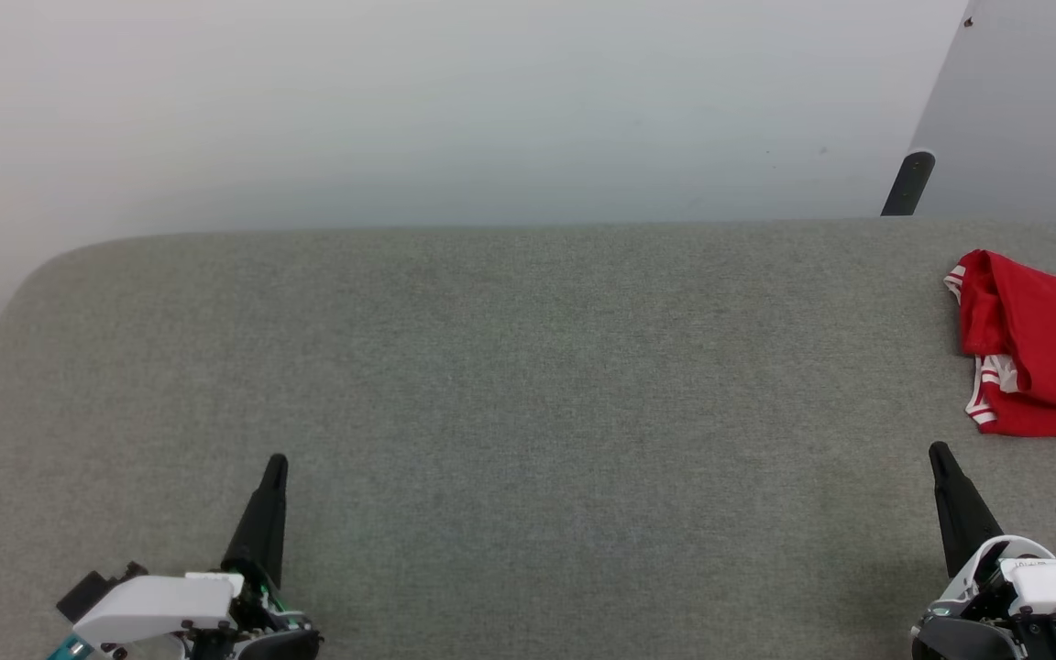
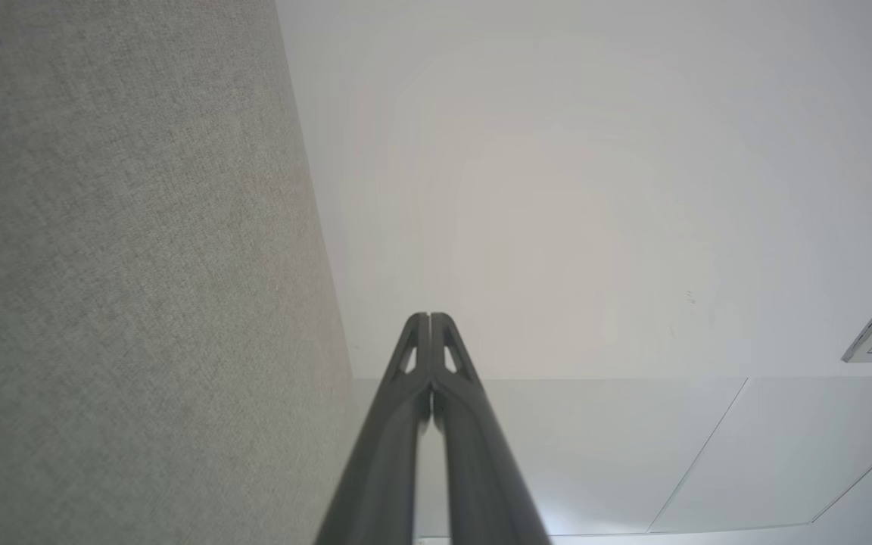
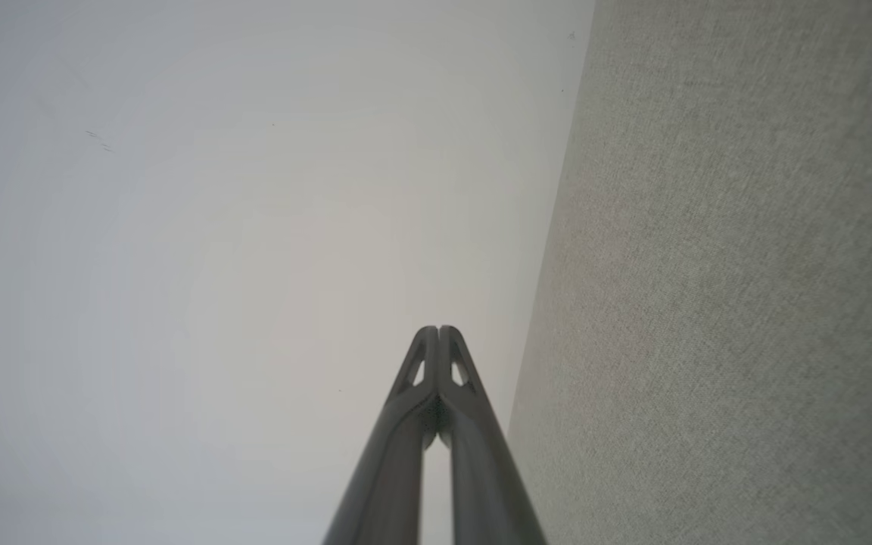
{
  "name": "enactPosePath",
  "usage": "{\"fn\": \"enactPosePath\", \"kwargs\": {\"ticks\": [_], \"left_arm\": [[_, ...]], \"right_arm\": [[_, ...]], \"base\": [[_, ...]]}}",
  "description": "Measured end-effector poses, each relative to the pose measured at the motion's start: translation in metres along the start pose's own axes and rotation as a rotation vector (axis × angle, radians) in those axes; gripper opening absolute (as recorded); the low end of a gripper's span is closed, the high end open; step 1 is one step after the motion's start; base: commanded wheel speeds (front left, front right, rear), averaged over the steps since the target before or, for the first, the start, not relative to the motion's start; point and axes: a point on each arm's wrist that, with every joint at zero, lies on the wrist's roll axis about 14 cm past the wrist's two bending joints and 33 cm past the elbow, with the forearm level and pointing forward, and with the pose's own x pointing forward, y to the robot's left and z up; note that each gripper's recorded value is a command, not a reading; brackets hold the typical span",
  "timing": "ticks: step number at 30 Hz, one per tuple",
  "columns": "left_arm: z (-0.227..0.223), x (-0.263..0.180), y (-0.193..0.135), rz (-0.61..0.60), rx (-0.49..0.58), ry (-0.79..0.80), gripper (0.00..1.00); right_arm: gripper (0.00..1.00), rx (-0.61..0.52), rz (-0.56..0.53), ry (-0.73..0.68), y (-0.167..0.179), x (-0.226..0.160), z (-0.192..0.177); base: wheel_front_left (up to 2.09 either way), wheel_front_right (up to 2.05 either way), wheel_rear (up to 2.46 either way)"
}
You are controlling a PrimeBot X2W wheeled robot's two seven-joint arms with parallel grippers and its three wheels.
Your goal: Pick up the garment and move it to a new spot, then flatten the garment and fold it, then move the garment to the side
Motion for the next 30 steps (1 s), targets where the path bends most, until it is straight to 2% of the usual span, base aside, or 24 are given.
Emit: {"fn": "enactPosePath", "kwargs": {"ticks": [30], "left_arm": [[-0.0001,0.0000,0.0000,0.000,0.000,0.000,0.00]], "right_arm": [[0.00,0.000,0.000,0.000,0.0000,0.0000,0.0000]], "base": [[0.00,0.00,0.00]]}}
